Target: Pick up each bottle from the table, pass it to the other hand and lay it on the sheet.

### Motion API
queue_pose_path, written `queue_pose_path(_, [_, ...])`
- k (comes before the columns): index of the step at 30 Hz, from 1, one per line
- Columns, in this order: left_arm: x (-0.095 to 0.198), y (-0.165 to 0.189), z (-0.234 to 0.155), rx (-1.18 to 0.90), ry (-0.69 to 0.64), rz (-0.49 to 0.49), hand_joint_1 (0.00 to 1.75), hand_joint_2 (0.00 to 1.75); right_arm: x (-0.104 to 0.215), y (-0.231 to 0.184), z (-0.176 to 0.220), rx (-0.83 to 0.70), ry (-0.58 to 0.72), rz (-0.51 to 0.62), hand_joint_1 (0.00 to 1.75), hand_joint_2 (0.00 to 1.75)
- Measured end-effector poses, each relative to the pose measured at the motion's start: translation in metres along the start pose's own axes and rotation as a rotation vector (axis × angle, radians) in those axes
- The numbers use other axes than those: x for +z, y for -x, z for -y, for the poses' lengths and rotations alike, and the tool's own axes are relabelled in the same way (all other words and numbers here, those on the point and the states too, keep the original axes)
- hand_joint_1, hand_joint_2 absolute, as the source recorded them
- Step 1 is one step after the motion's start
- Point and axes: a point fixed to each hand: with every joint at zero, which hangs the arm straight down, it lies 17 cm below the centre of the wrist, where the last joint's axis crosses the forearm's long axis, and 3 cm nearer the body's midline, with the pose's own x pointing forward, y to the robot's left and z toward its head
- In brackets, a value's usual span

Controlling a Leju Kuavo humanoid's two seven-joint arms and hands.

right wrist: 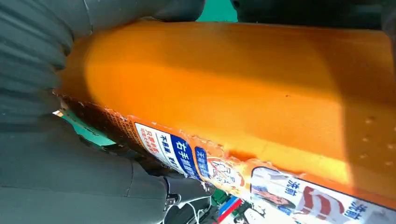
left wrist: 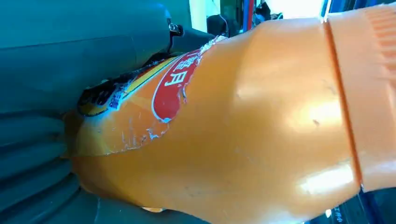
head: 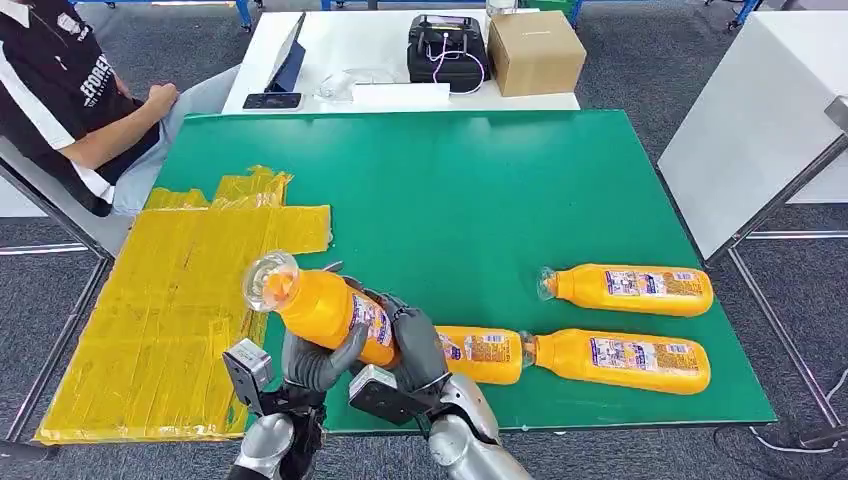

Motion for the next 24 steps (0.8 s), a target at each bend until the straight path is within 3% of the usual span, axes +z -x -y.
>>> queue_pose_path(10, [0.0,0.0,0.0,0.0,0.0,0.0,1.75,1.75,0.0,0.0,0.0,0.0,0.0,0.0,1.75,1.75])
queue_pose_path(11, [0.0,0.0,0.0,0.0,0.0,0.0,1.75,1.75,0.0,0.0,0.0,0.001,0.002,0.0,0.0,1.75])
queue_pose_path(16, [0.0,-0.001,0.001,0.002,0.001,0.002,1.75,1.75,0.0,0.001,0.004,-0.011,0.033,-0.013,0.0,1.75])
queue_pose_path(18, [0.0,-0.001,0.002,0.006,0.005,0.001,1.75,1.75,-0.004,0.01,0.013,-0.02,0.063,-0.075,0.0,1.75])
queue_pose_path(21, [-0.016,-0.015,-0.005,0.038,0.01,0.037,1.75,1.75,-0.043,0.044,0.053,-0.038,0.051,-0.272,0.0,1.75])
queue_pose_path(24, [-0.052,-0.038,-0.009,0.017,0.034,0.105,1.75,1.75,-0.092,0.046,0.112,-0.046,0.064,-0.294,0.0,1.75])
